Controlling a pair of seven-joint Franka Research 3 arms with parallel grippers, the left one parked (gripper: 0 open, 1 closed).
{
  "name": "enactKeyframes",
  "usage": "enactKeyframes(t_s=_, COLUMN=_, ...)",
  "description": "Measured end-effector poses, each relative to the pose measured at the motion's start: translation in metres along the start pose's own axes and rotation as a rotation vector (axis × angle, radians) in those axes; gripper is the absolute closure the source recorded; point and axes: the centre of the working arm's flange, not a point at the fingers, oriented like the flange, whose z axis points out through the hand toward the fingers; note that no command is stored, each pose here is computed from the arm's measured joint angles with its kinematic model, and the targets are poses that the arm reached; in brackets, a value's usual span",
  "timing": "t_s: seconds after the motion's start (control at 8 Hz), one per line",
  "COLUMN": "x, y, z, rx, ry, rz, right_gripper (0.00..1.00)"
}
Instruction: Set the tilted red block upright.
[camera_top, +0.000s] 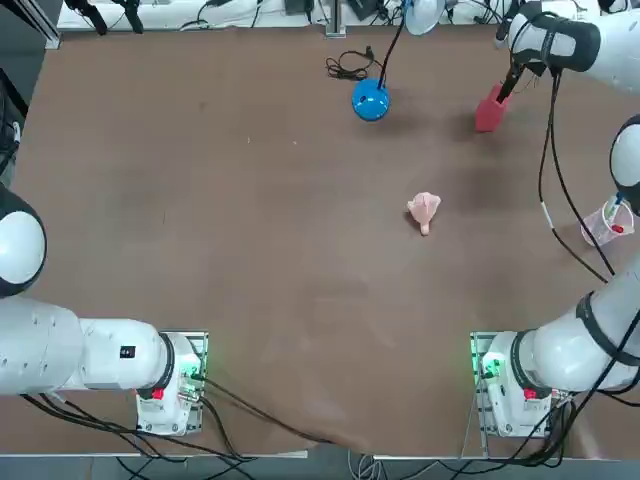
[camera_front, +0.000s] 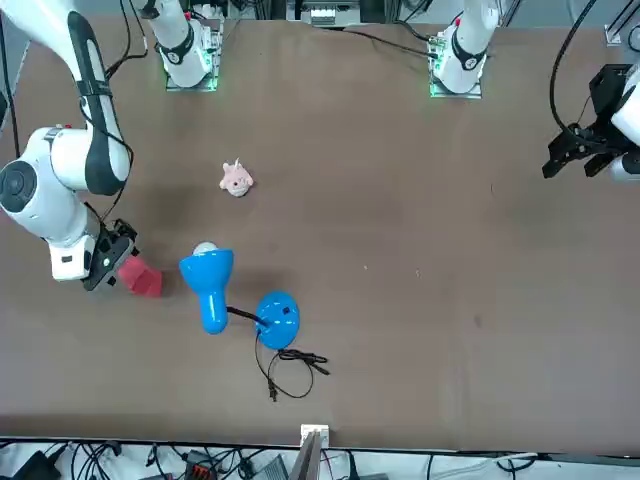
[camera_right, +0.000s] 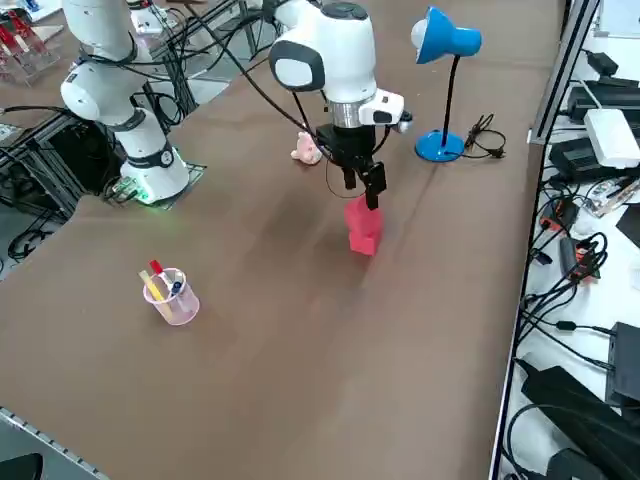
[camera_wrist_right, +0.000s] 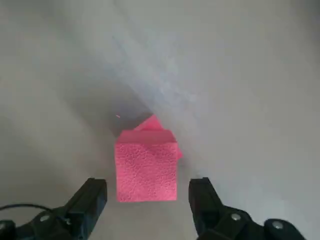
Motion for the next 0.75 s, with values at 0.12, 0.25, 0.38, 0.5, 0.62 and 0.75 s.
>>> enactKeyframes(t_s=0.12, x=0.001, y=-0.001, z=0.005, rx=0.004, ry=-0.004, rz=-0.004, right_gripper=0.0)
enactKeyframes(t_s=0.25, x=0.001, y=-0.001, z=0.01, rx=0.009, ry=-0.004, rz=-0.002, right_gripper=0.0)
enactKeyframes(t_s=0.38, x=0.002, y=-0.002, z=0.015, rx=0.018, ry=0.0, rz=0.005, right_gripper=0.0)
enactKeyframes(t_s=0.5, x=0.003, y=-0.002, z=0.019, rx=0.024, ry=0.003, rz=0.009, right_gripper=0.0)
enactKeyframes(t_s=0.62, x=0.004, y=-0.002, z=0.02, rx=0.025, ry=0.003, rz=0.01, right_gripper=0.0)
enactKeyframes(t_s=0.75, x=0.004, y=-0.001, z=0.022, rx=0.024, ry=0.003, rz=0.009, right_gripper=0.0)
